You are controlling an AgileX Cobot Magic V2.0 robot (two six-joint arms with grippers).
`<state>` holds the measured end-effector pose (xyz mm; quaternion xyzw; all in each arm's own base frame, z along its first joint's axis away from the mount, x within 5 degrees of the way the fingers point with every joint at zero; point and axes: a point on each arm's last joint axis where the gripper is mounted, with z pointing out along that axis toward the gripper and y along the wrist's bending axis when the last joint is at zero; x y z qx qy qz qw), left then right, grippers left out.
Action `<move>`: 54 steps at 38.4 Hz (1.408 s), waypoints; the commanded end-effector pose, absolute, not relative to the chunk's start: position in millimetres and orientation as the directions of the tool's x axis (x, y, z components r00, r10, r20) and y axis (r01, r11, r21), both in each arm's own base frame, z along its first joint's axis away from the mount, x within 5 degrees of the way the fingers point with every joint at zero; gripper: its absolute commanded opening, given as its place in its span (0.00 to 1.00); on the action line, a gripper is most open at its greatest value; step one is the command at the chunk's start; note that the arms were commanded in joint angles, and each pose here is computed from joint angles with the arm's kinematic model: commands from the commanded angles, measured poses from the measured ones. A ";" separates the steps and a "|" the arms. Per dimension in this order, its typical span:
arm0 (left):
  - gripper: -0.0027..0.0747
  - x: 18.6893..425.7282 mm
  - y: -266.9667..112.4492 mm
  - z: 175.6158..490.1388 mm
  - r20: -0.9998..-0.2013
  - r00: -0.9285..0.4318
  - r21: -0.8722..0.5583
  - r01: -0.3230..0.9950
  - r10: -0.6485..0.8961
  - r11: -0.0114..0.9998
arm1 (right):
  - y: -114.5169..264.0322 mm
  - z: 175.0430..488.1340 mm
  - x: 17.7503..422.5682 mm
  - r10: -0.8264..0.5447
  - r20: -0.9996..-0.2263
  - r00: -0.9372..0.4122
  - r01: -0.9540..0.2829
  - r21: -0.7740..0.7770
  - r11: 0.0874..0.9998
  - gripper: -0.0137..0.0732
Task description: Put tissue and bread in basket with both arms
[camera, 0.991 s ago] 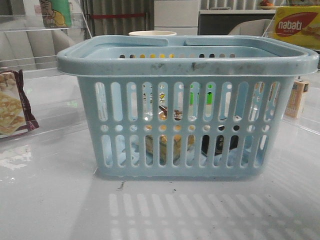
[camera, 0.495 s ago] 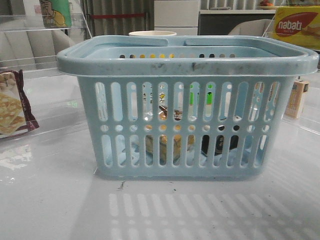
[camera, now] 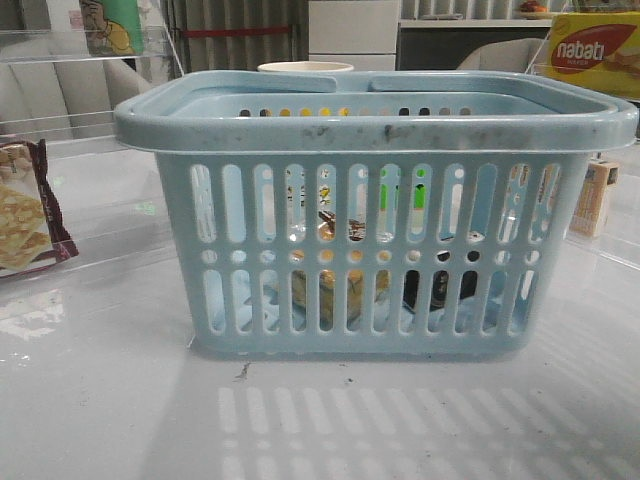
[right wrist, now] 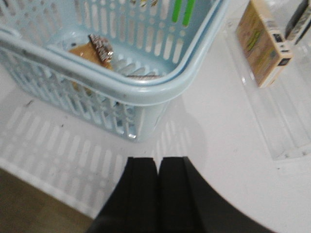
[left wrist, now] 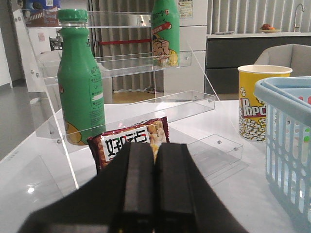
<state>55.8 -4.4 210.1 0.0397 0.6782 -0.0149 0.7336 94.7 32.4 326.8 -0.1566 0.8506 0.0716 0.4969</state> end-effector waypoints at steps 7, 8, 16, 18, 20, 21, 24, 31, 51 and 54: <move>0.15 53.2 -4.2 219.3 -0.983 0.183 0.023 0.075 0.009 0.997 | 12.6 310.3 72.8 -0.069 -0.995 -0.073 -0.177 -0.055 0.983 0.22; 0.15 53.2 -4.2 219.3 -0.983 0.183 0.023 0.075 0.009 0.997 | 10.2 303.6 68.7 -0.062 -0.997 -0.042 -0.153 -0.055 0.987 0.22; 0.15 53.2 -4.2 219.3 -0.983 0.183 0.023 0.075 0.009 0.997 | 1.4 262.7 54.6 -0.054 -0.997 0.049 -0.026 -0.055 0.998 0.22; 0.15 53.2 -4.2 219.3 -0.983 0.183 0.023 0.075 0.009 0.997 | 0.1 252.5 53.6 -0.055 -0.997 0.058 -0.003 -0.055 0.998 0.22; 0.15 53.2 -4.2 219.3 -0.983 0.183 0.023 0.075 0.009 0.997 | -0.8 242.5 53.2 -0.056 -0.996 0.062 0.015 -0.056 0.998 0.22; 0.15 53.2 -4.2 219.3 -0.983 0.183 0.023 0.075 0.009 0.997 | -1.1 236.8 53.2 -0.057 -0.997 0.060 0.022 -0.056 0.998 0.22; 0.15 53.2 -4.2 219.3 -0.983 0.183 0.023 0.075 0.009 0.997 | -1.7 222.8 53.6 -0.057 -0.996 0.071 0.033 -0.055 0.998 0.22; 0.15 53.4 -4.2 219.2 -0.983 0.181 0.023 0.075 0.009 0.997 | -1.6 205.7 55.1 -0.057 -0.994 0.091 0.035 -0.054 0.998 0.22; 0.15 53.3 -4.2 219.2 -0.983 0.182 0.023 0.075 0.009 0.997 | -1.7 214.2 53.9 -0.011 -0.982 0.189 0.032 -0.005 0.999 0.22; 0.15 53.3 -4.2 219.2 -0.983 0.182 0.023 0.075 0.009 0.997 | -1.7 214.2 53.9 -0.011 -0.982 0.189 0.032 -0.005 0.999 0.22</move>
